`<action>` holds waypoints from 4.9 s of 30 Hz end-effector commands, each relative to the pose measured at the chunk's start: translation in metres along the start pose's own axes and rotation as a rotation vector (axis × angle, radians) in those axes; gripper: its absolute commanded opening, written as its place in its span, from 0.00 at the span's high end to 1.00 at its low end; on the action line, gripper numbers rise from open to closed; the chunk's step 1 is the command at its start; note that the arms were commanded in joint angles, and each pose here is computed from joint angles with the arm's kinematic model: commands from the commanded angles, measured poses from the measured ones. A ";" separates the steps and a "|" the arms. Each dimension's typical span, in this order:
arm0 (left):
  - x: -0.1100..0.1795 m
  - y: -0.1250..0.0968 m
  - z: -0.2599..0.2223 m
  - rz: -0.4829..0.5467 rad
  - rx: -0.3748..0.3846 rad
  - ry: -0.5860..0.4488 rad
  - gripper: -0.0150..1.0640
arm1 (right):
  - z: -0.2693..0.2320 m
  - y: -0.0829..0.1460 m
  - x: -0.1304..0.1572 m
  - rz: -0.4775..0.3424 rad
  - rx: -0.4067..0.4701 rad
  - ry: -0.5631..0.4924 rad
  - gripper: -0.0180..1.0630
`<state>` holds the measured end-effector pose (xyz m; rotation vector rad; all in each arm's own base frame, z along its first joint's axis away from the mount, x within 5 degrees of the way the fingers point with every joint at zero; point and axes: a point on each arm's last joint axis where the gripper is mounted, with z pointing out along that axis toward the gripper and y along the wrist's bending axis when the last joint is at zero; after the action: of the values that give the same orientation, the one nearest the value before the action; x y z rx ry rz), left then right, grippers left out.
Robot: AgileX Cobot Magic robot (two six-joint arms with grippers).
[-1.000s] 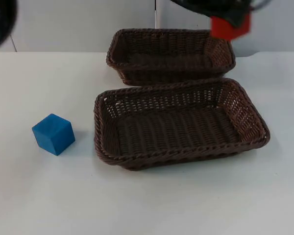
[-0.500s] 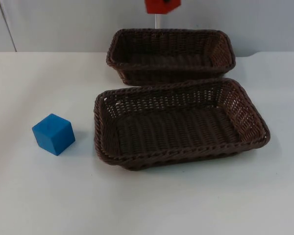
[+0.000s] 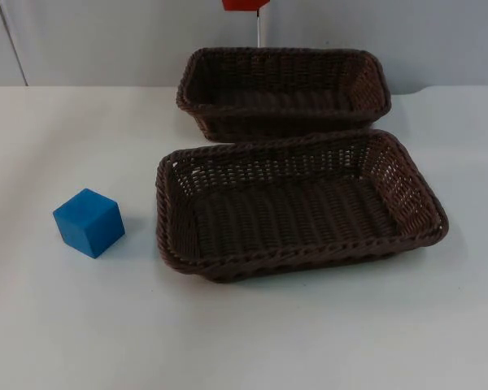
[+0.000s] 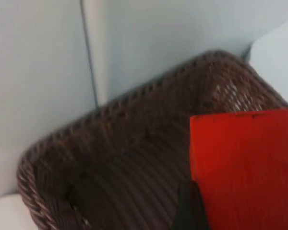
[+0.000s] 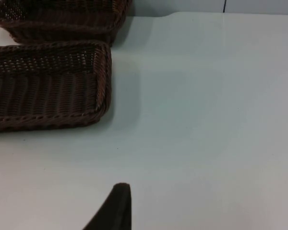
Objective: Pick up one cube with the left hand and place it into the upper basket. Pick up one cube with the right hand and place it into the lower basket.
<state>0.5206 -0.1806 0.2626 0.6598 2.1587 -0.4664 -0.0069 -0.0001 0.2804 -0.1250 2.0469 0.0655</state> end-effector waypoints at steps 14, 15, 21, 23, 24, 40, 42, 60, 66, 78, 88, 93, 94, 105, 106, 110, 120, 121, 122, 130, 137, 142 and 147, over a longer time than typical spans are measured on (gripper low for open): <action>0.014 0.013 0.036 -0.130 -0.028 -0.122 0.99 | 0.000 0.000 0.000 0.003 0.005 -0.004 0.01; 0.016 0.013 0.039 -0.133 -0.030 -0.121 0.99 | 0.000 0.000 0.000 0.003 0.005 -0.004 0.01; 0.047 0.023 0.072 -0.155 -0.044 -0.079 0.99 | 0.000 0.000 0.000 0.003 0.005 -0.004 0.01; 0.053 0.024 0.078 -0.160 -0.048 -0.073 0.99 | 0.000 0.000 0.000 0.003 0.005 -0.004 0.01; 0.056 0.026 0.081 -0.162 -0.054 -0.074 0.99 | 0.000 0.000 0.000 0.003 0.005 -0.004 0.01; 0.100 0.034 0.117 -0.147 -0.066 0.017 0.99 | 0.000 0.000 0.000 0.003 0.005 -0.004 0.01; 0.100 0.034 0.117 -0.147 -0.066 0.017 0.99 | 0.000 0.000 0.000 0.003 0.005 -0.004 0.01; 0.090 0.029 0.108 -0.172 -0.030 0.014 0.01 | 0.000 0.000 0.000 0.003 0.005 -0.004 0.01; 0.068 0.023 0.089 -0.165 -0.014 -0.018 0.01 | 0.000 0.000 0.000 0.003 0.005 -0.004 0.01; 0.010 0.000 0.022 -0.101 0.063 -0.042 0.01 | 0.000 0.000 0.000 0.003 0.005 -0.004 0.01; -0.028 -0.013 -0.040 -0.023 0.009 -0.070 0.01 | 0.000 0.000 0.000 0.003 0.005 -0.004 0.01; -0.032 -0.018 -0.066 -0.006 -0.030 -0.045 0.01 | 0.000 0.000 0.000 0.003 0.005 -0.004 0.01; -0.032 -0.018 -0.066 -0.006 -0.030 -0.045 0.01 | 0.000 0.000 0.000 0.003 0.005 -0.004 0.01; -0.027 -0.030 -0.104 0.006 -0.058 -0.012 0.01 | 0.000 0.000 0.000 0.004 0.003 -0.004 0.01; -0.026 -0.032 -0.108 0.005 -0.057 -0.009 0.01 | 0.000 0.000 0.000 0.004 0.003 -0.004 0.01; -0.022 -0.035 -0.117 0.000 -0.061 -0.006 0.01 | 0.000 0.000 0.000 0.004 0.003 -0.004 0.01; 0.000 -0.049 -0.160 -0.019 -0.128 -0.080 0.01 | 0.000 0.000 0.000 0.004 0.003 -0.004 0.01; 0.005 -0.051 -0.165 -0.022 -0.137 -0.089 0.01 | 0.000 0.000 0.000 0.004 0.003 -0.004 0.01; 0.005 -0.051 -0.165 -0.022 -0.137 -0.089 0.01 | 0.000 0.000 0.000 0.004 0.003 -0.004 0.01; 0.034 -0.062 -0.195 -0.037 -0.178 -0.123 0.01 | 0.000 0.000 0.000 0.004 0.003 -0.004 0.01; 0.058 -0.071 -0.213 -0.085 -0.192 -0.137 0.01 | 0.000 0.000 0.000 0.004 0.003 -0.004 0.01; 0.076 -0.078 -0.229 -0.148 -0.209 -0.170 0.01 | 0.000 0.000 0.000 0.004 0.003 -0.004 0.01; 0.096 -0.085 -0.242 -0.176 -0.219 -0.182 0.01 | 0.000 0.000 0.000 0.004 0.003 -0.004 0.01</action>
<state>0.2834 -0.0945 0.3394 0.3306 2.0868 -0.3493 -0.0069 -0.0001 0.2804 -0.1261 2.0468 0.0649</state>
